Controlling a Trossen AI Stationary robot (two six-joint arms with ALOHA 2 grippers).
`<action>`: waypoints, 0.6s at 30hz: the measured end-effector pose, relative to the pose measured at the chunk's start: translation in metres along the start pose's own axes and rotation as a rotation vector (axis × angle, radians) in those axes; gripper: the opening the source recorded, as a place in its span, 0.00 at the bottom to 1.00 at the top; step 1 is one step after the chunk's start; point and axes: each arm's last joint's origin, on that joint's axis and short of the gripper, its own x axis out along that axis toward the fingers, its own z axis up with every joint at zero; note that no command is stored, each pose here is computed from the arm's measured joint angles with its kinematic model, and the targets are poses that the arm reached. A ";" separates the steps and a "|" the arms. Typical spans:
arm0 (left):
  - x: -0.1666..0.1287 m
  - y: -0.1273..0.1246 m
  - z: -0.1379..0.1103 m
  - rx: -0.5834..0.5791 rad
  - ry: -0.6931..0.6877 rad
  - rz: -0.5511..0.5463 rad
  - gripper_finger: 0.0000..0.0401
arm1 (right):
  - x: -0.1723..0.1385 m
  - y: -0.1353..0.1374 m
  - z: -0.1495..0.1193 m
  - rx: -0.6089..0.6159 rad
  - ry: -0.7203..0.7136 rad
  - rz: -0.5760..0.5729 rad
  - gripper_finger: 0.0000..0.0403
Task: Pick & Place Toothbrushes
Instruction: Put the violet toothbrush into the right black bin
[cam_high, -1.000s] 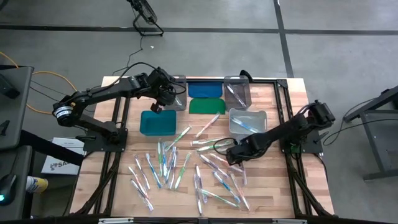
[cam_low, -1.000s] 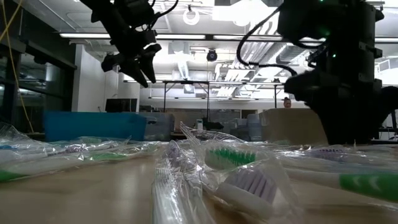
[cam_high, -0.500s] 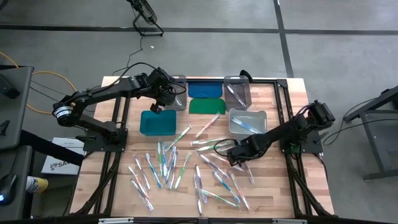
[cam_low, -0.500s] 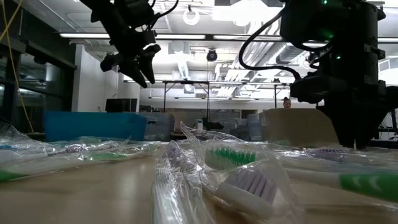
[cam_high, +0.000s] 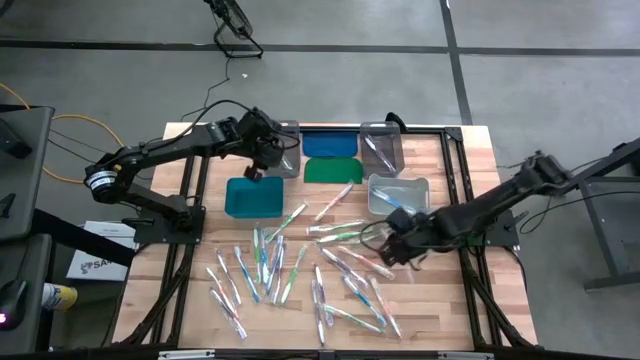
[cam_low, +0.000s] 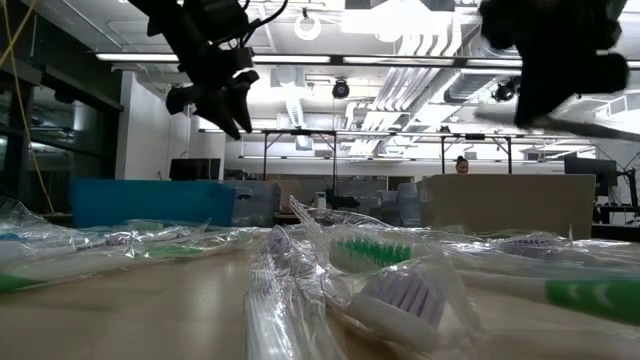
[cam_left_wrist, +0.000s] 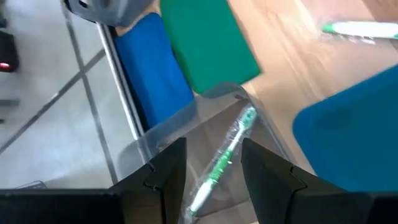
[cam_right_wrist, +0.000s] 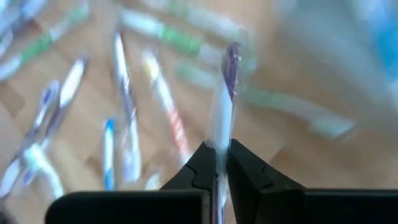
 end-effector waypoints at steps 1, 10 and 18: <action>0.000 0.001 0.001 0.000 -0.008 0.015 0.37 | -0.007 -0.005 0.003 -0.024 -0.057 -0.005 0.04; -0.001 0.014 0.007 0.043 -0.074 0.144 0.37 | -0.054 -0.046 0.039 -0.193 -0.413 -0.076 0.04; -0.002 0.021 0.007 0.069 0.018 0.255 0.37 | -0.076 -0.079 0.063 -0.250 -0.590 -0.247 0.04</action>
